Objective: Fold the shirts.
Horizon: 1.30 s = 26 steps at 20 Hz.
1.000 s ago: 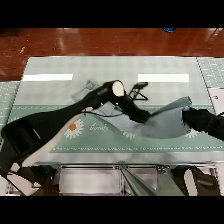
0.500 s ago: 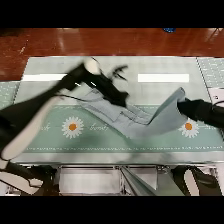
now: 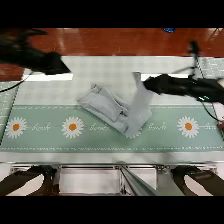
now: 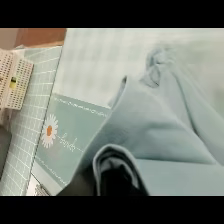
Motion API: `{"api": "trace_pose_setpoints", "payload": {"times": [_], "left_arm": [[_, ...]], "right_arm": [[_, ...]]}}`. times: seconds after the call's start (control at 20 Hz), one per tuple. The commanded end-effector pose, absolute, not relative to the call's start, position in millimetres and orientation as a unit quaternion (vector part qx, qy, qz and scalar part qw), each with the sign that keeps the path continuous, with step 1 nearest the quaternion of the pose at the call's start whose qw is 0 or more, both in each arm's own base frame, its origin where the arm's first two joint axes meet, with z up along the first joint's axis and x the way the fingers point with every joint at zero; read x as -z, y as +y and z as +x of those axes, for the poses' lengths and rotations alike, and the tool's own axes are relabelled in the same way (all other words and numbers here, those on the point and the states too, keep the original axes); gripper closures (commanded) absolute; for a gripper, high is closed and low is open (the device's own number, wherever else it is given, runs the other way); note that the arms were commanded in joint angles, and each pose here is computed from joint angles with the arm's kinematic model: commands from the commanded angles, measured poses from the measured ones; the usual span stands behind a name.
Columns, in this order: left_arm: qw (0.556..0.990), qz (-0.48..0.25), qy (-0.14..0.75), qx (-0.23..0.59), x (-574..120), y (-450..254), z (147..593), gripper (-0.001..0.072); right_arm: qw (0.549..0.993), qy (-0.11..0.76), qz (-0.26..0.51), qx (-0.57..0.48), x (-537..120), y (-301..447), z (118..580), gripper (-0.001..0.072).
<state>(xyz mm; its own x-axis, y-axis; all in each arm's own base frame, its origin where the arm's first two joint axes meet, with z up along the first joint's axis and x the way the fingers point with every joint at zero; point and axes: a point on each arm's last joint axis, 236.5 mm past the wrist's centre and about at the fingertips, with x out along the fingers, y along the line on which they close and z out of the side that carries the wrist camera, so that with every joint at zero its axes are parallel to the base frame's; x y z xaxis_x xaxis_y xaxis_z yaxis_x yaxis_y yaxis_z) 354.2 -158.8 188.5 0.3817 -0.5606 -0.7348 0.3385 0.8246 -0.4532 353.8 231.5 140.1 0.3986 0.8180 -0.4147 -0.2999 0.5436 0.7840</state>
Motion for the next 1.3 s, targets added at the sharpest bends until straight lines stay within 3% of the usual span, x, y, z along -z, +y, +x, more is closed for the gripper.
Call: {"api": "trace_pose_setpoints", "payload": {"times": [0.0,0.4,0.45,0.5,0.75,0.85,0.95,1.1,1.25], "left_arm": [[0.853,-0.13,0.44,0.249,-216,-143,316,0.069],[0.815,-0.174,0.495,0.245,-131,-163,259,0.069],[0.812,-0.175,0.5,0.246,-119,-168,258,0.069],[0.811,-0.177,0.501,0.245,-109,-171,258,0.069],[0.797,-0.185,0.527,0.229,-67,-173,254,0.069],[0.797,-0.179,0.532,0.224,-60,-170,253,0.069],[0.797,-0.178,0.532,0.223,-60,-169,253,0.069],[0.799,-0.172,0.53,0.227,-60,-169,253,0.069],[0.803,-0.156,0.527,0.23,-58,-167,254,0.0689]], "right_arm": [[0.764,0.433,0.291,-0.38,-103,303,399,0.0693],[0.717,0.496,0.293,-0.393,-38,388,428,0.0691],[0.718,0.498,0.294,-0.387,-30,390,430,0.0564],[0.717,0.502,0.295,-0.384,-24,391,430,0.0288],[0.667,0.545,0.283,-0.422,-46,354,405,0.0306],[0.667,0.562,0.245,-0.423,-69,310,391,0.0306],[0.719,0.57,0.178,-0.357,-83,246,386,0.0306],[0.794,0.573,0.105,-0.175,-74,140,364,0.0306],[0.816,0.555,0.161,-0.02,-26,84,312,0.0306]]}}
